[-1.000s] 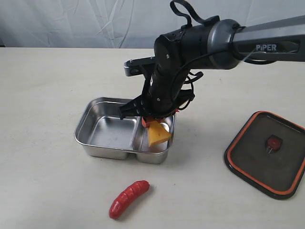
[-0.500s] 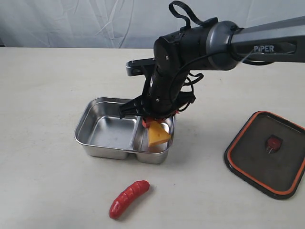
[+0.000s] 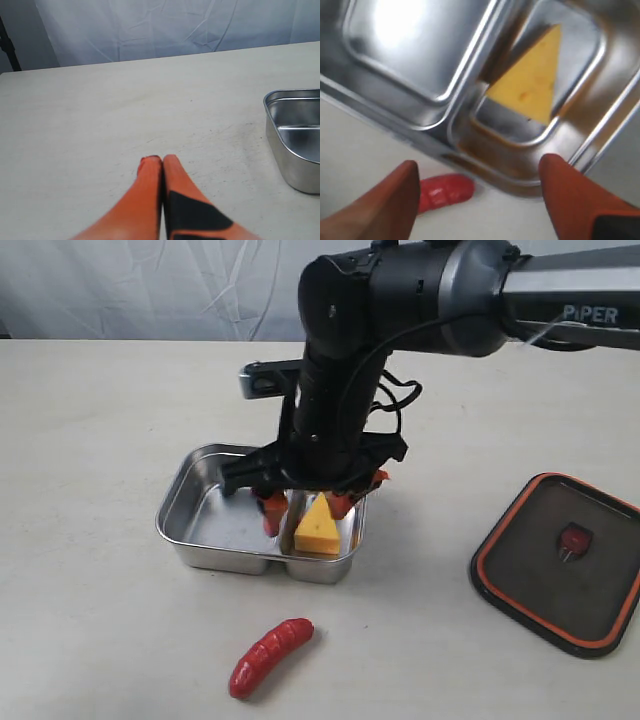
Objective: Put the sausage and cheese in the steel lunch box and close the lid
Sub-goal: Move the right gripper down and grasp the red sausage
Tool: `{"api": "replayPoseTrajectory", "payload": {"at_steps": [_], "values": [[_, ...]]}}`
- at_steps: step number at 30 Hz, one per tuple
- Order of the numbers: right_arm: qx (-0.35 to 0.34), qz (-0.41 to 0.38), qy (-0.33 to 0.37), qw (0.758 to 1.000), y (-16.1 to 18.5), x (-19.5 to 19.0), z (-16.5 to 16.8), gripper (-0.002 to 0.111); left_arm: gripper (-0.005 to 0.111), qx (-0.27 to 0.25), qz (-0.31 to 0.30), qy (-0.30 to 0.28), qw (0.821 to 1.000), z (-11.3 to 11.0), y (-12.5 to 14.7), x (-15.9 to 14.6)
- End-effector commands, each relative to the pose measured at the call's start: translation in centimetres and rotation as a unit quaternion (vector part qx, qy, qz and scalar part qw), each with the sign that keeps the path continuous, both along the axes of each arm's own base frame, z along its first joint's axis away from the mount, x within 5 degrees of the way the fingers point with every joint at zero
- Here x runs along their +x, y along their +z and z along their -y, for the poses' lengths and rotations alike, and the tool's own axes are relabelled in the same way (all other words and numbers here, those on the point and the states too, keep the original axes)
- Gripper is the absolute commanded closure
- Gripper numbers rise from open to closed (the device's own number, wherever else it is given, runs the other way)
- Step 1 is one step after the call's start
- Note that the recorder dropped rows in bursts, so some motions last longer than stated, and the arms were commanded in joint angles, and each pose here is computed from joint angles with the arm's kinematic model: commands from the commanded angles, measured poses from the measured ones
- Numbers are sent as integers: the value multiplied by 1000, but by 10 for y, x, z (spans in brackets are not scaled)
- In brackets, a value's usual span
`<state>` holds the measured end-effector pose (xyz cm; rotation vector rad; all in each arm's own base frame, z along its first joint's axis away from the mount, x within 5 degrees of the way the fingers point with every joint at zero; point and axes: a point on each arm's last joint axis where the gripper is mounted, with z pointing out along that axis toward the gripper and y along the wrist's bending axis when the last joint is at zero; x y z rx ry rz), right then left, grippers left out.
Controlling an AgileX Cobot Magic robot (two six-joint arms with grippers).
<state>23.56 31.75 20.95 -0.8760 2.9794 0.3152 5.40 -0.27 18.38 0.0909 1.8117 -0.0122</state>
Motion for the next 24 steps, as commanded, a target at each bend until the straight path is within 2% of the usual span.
{"api": "replayPoseTrajectory", "payload": {"at_steps": [1,5,8,12,19,24], "values": [[1,-11,6,1000,10,-41,-22,42,107,1,8,-4,1000,0,1,0],[9,-5,-1,1000,-3,-73,-37,42,107,1,8,-4,1000,0,1,0],[-11,6,-14,1000,-16,-85,-36,42,107,1,8,-4,1000,0,1,0],[-29,8,-58,998,-24,-87,-31,42,107,1,8,-4,1000,0,1,0],[9,14,-159,987,-40,-84,-31,42,107,1,8,-4,1000,0,1,0],[-20,-7,-165,986,-57,-88,-30,42,107,1,8,-4,1000,0,1,0]]}}
